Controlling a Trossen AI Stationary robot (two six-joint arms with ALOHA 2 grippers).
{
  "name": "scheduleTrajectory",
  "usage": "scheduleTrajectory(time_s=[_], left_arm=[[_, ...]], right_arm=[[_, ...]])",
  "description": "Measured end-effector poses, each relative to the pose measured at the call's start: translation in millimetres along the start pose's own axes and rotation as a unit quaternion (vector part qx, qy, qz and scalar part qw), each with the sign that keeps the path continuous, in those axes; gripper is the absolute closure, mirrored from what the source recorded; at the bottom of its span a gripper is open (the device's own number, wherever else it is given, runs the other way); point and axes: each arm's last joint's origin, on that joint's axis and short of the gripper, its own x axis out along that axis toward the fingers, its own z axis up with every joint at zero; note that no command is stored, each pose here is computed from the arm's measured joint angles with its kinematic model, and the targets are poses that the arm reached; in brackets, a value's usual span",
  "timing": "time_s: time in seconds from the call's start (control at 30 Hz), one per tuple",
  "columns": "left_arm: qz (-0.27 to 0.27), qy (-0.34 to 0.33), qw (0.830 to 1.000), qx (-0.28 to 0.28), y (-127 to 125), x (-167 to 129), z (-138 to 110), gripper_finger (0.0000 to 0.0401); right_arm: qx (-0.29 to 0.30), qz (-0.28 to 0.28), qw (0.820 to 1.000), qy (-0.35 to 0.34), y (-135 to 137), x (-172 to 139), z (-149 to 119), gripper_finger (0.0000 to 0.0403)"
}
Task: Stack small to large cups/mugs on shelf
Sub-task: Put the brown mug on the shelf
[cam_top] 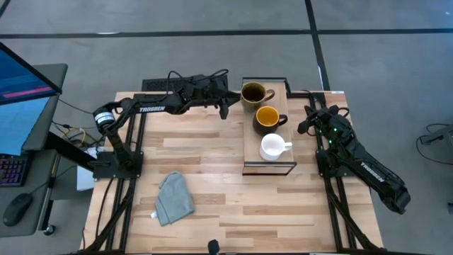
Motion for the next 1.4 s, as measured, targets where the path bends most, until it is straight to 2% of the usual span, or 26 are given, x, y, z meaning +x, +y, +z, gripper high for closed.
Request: scheduleTrajectory(time_s=[0.3,0.5,0.7,0.83,0.93,1.0,1.17,1.4], left_arm=[[-0.029,0.010,1.000,-0.001,-1.6,-0.1,-1.8,0.0273],[-0.029,0.021,0.999,0.005,-1.6,-0.1,-3.9,0.0273],[-0.027,0.056,0.998,0.019,0.1,-1.0,-10.9,0.0273],[-0.014,0.085,0.996,0.017,4.3,-2.8,-16.6,0.0273],[0.007,0.095,0.995,0.034,7.8,-3.7,-18.3,0.0273],[0.022,0.095,0.994,0.044,10.3,-4.2,-18.0,0.0273],[0.031,0.084,0.995,0.053,14.8,-5.0,-15.8,0.0273],[0.031,0.052,0.996,0.069,15.4,-4.3,-9.4,0.0273]], right_arm=[[0.000,0.000,1.000,0.000,0.0,0.0,0.0,0.0376],[-0.009,-0.011,1.000,-0.010,-0.6,0.2,1.5,0.0376],[-0.017,-0.022,0.998,-0.063,-2.1,-0.5,12.0,0.0376],[0.004,-0.074,0.989,-0.126,-6.0,-3.4,24.9,0.0376],[0.015,-0.088,0.983,-0.160,-7.5,-5.7,31.7,0.0376],[0.015,-0.078,0.983,-0.167,-6.9,-6.1,33.0,0.0376],[-0.004,-0.002,0.984,-0.178,-2.8,-7.2,37.3,0.0376],[-0.042,0.046,0.980,-0.190,-2.9,-14.2,76.5,0.0373]])
